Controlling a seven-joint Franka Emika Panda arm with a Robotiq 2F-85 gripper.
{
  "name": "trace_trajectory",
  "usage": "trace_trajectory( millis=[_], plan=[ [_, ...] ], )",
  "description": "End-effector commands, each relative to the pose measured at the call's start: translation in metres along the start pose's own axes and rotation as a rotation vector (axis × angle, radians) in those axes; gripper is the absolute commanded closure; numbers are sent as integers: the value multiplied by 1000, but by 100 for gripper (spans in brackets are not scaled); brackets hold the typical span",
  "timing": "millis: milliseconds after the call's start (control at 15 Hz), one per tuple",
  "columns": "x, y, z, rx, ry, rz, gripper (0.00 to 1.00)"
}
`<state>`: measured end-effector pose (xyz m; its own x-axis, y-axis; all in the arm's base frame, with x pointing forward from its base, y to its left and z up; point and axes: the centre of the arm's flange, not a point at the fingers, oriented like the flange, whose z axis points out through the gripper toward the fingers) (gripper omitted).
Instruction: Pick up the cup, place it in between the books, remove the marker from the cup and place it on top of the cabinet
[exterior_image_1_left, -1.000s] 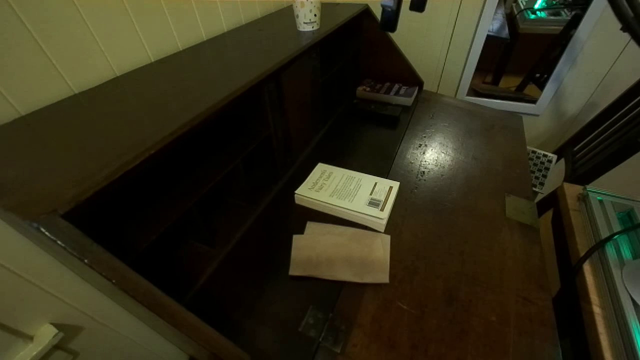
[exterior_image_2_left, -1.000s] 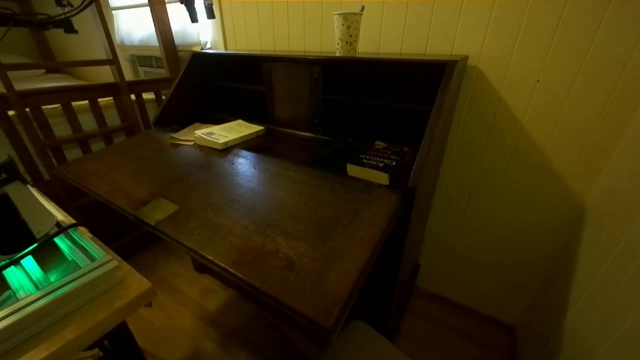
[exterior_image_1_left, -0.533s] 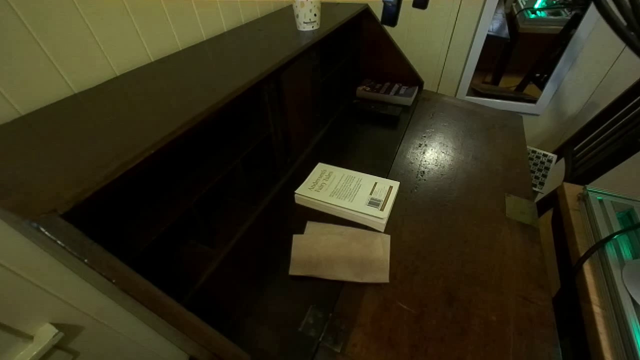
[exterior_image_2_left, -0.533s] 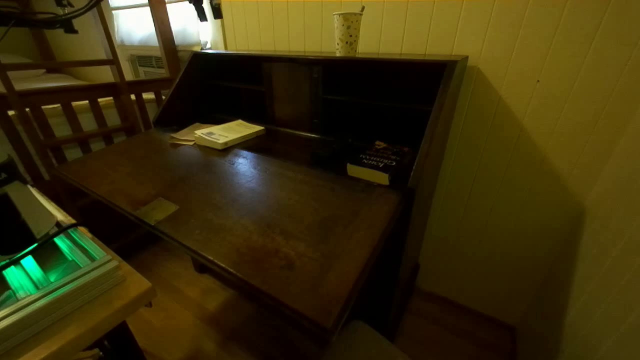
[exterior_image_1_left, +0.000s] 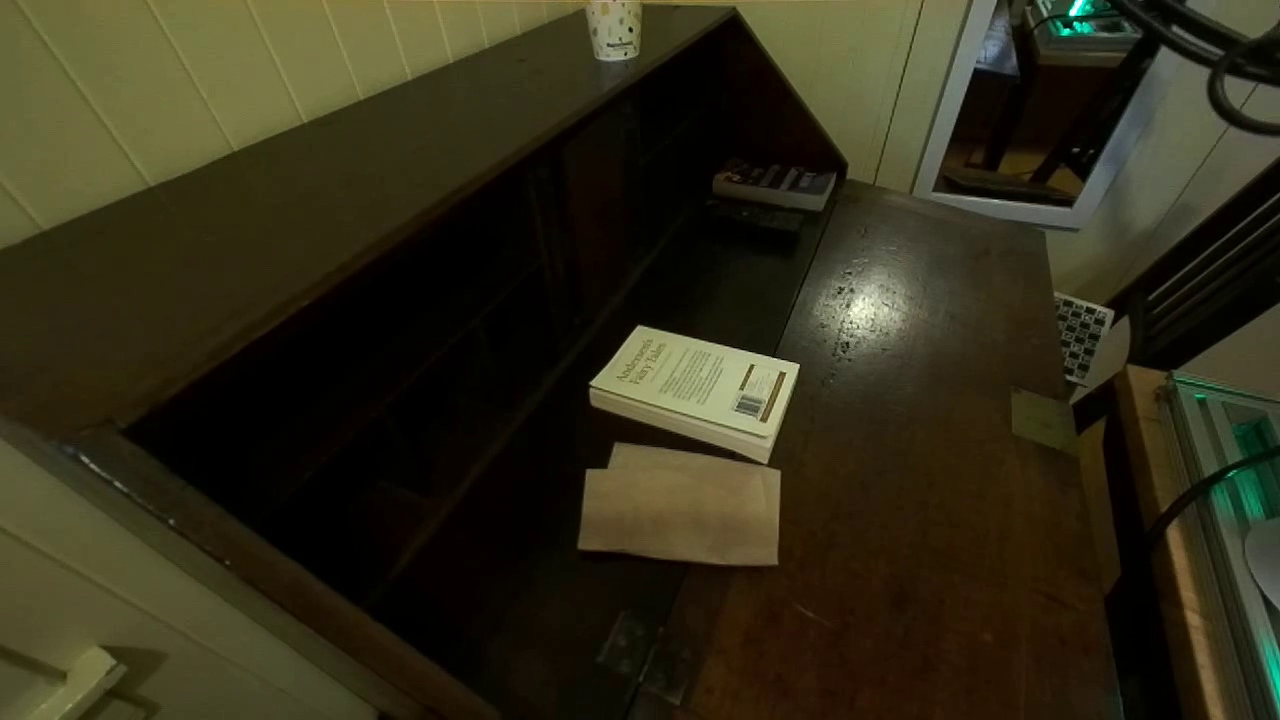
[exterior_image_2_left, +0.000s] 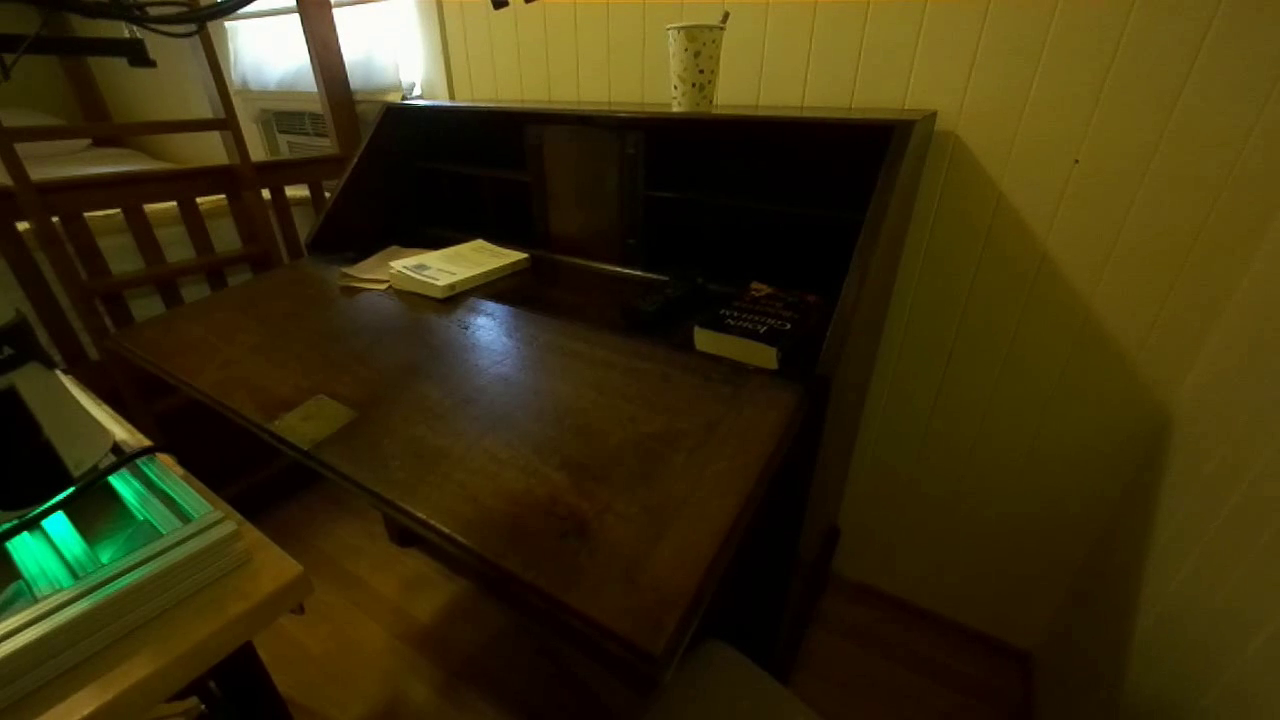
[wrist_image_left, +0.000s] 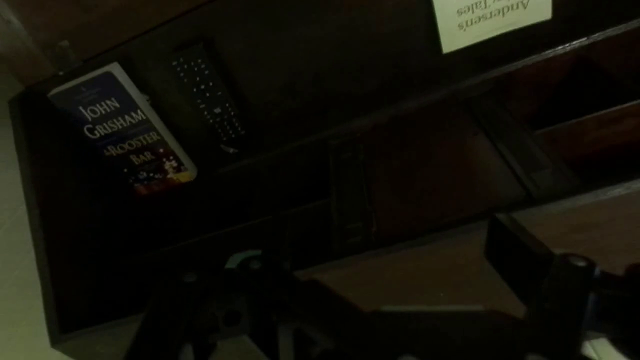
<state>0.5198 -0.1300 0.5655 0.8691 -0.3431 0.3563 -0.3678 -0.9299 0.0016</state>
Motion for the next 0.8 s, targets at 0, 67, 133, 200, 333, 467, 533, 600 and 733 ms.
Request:
trace_trajectory(
  millis=[0,67,133,200,333,467,533,600,733],
  plan=[
    [45,9,4,-13,56,0,0],
    [53,11,5,-15,67,3,0],
    [60,12,7,-19,77,5,0],
    [68,15,6,-24,84,9,0],
    [83,23,10,-33,97,19,0],
    [95,33,13,-76,93,49,0],
    [68,26,11,-34,84,40,0],
    [74,31,13,-43,87,46,0],
    [80,35,16,-52,90,52,0]
  ],
)
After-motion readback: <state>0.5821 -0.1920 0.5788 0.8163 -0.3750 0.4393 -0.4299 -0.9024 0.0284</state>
